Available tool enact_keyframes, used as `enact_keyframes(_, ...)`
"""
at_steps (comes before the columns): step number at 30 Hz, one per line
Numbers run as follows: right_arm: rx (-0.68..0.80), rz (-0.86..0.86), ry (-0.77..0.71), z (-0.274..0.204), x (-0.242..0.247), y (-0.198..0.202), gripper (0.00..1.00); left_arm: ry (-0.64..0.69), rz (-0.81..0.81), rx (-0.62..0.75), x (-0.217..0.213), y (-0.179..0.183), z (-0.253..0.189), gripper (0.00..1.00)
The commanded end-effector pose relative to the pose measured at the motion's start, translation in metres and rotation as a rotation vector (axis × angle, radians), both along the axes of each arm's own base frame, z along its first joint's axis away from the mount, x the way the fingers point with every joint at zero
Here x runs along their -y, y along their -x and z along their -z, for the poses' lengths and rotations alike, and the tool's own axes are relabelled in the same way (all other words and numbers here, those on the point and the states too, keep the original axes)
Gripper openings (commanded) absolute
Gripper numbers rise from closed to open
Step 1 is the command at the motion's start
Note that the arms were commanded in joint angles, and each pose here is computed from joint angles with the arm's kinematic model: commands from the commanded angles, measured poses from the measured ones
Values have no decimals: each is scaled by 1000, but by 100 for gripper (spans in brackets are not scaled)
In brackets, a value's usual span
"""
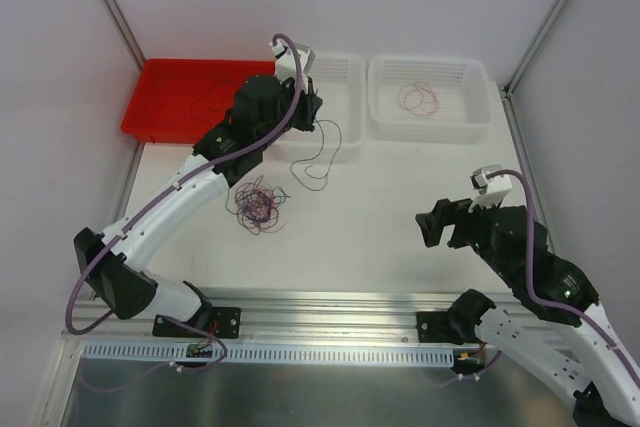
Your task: Untangle the cables
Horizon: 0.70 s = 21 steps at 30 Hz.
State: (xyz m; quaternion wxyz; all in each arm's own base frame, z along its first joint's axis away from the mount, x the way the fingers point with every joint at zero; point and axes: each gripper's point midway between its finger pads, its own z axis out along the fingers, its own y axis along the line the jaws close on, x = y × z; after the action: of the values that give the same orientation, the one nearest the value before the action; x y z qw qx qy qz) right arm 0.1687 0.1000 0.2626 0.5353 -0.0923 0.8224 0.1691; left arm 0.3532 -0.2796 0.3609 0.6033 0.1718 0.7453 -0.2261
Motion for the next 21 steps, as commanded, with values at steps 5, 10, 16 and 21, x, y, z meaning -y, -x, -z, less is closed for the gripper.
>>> enact_keyframes(5, -16, 30, 25, 23, 8, 1, 99, 8, -221, 37, -41, -92, -29, 0)
enact_keyframes(10, -38, 24, 22, 36, 5, 2, 99, -18, -275, 57, -49, -149, -27, 0)
enact_keyframes(16, -69, 18, 50, 47, 2, 0, 100, -21, -301, 23, -43, -217, 11, 0)
enact_keyframes(21, -88, 7, 69, 53, -1, -2, 100, -55, -298, -46, -39, -243, 64, 48)
